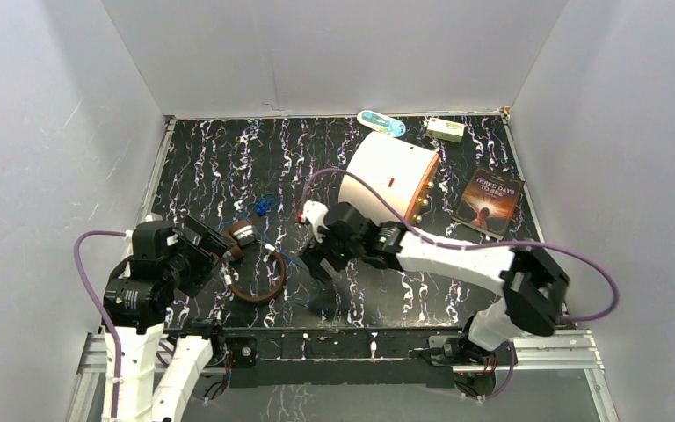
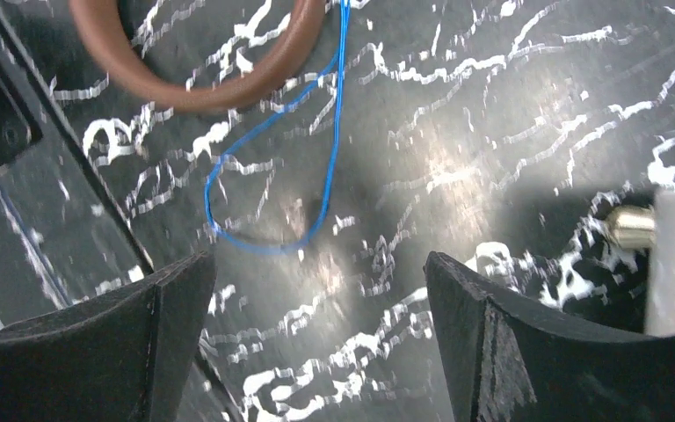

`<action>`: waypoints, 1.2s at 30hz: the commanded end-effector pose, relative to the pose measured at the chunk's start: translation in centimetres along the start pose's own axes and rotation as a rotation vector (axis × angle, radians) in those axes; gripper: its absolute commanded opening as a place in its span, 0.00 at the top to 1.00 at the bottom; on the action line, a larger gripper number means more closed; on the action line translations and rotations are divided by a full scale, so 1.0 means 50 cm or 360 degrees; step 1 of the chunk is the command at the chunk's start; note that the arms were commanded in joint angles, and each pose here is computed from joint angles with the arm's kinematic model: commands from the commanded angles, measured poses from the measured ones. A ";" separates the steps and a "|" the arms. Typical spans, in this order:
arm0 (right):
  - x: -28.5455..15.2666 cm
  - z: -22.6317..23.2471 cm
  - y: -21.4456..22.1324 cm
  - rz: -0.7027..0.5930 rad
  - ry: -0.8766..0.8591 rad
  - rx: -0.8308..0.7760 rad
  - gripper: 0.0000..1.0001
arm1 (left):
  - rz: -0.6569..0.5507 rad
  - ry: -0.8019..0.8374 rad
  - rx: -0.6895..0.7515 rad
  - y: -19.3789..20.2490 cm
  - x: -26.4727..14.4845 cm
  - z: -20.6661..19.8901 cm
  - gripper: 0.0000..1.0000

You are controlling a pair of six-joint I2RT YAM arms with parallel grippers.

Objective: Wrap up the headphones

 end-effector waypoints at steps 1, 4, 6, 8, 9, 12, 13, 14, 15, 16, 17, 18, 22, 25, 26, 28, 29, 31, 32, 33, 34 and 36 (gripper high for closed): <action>0.068 0.030 -0.083 -0.0073 -0.0035 0.0230 0.05 | -0.0094 -0.0087 0.0009 -0.022 -0.023 0.005 0.02; 0.137 0.050 -0.100 0.0009 -0.0023 0.0417 0.09 | -0.0210 -0.0133 0.0060 -0.052 -0.050 0.000 0.02; 0.180 0.050 -0.110 0.0044 0.0061 0.0456 0.10 | -0.0234 -0.0130 0.0086 -0.062 -0.067 -0.007 0.02; 0.215 0.055 -0.123 0.0051 0.0093 0.0474 0.14 | -0.0236 -0.0107 0.0114 -0.062 -0.076 -0.009 0.02; 0.230 0.058 -0.122 0.0067 0.0102 0.0490 0.17 | -0.0232 -0.0096 0.0131 -0.059 -0.078 -0.009 0.02; 0.260 0.073 -0.118 0.0106 0.0106 0.0517 0.23 | -0.0237 -0.0111 0.0157 -0.048 -0.083 0.004 0.02; 0.266 0.077 -0.117 0.0108 0.0106 0.0525 0.26 | -0.0242 -0.0111 0.0166 -0.046 -0.084 0.007 0.02; 0.274 0.080 -0.114 0.0114 0.0113 0.0533 0.29 | -0.0243 -0.0113 0.0170 -0.043 -0.084 0.010 0.02; 0.281 0.083 -0.112 0.0119 0.0122 0.0540 0.32 | -0.0249 -0.0109 0.0173 -0.041 -0.086 0.012 0.02; 0.289 0.085 -0.108 0.0126 0.0138 0.0542 0.34 | -0.0257 -0.0105 0.0173 -0.040 -0.089 0.013 0.02; 0.298 0.086 -0.104 0.0136 0.0158 0.0539 0.36 | -0.0260 -0.0098 0.0174 -0.039 -0.091 0.013 0.02; 0.305 0.086 -0.101 0.0148 0.0187 0.0529 0.38 | -0.0266 -0.0093 0.0178 -0.039 -0.094 0.013 0.02; 0.331 0.085 -0.096 0.0149 0.0305 0.0487 0.40 | -0.0276 -0.0029 0.0216 -0.034 -0.108 0.008 0.02; 0.343 0.083 -0.092 0.0129 0.0333 0.0546 0.50 | -0.0295 0.0009 0.0227 -0.033 -0.119 0.005 0.02; 0.337 0.085 -0.098 0.0113 0.0342 0.0583 0.65 | -0.0311 0.0042 0.0235 -0.033 -0.126 0.001 0.02; 0.285 0.103 -0.140 0.0023 0.0311 0.0710 0.98 | -0.0337 0.0116 0.0273 -0.041 -0.143 -0.014 0.02; 0.228 0.123 -0.184 -0.0090 0.0229 0.0818 1.00 | -0.0334 0.0192 0.0301 -0.045 -0.157 -0.031 0.02; 0.155 0.113 -0.242 -0.0321 0.0139 0.1159 1.00 | -0.0329 0.0316 0.0272 -0.057 -0.172 -0.064 0.02; 0.126 0.103 -0.266 -0.0490 0.0087 0.1337 1.00 | -0.0300 0.0400 0.0250 -0.067 -0.172 -0.088 0.02; 0.110 0.098 -0.283 -0.0645 0.0051 0.1443 1.00 | -0.0271 0.0433 0.0241 -0.072 -0.168 -0.101 0.02; 0.104 0.089 -0.286 -0.0722 0.0074 0.1633 1.00 | -0.0263 0.0369 0.0207 -0.078 -0.158 -0.097 0.02; 0.101 0.091 -0.294 -0.0777 0.0017 0.1810 1.00 | -0.0270 0.0256 0.0131 -0.082 -0.142 -0.084 0.02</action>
Point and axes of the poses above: each gripper's point midway between its finger pads, its own x axis out along the fingers, its own z axis along the line the jaws close on, y = z × x, the point moved 6 cm from there along -x, back along the fingers, and after that the axes turned 13 degrees about x, right-handed, at the moved point
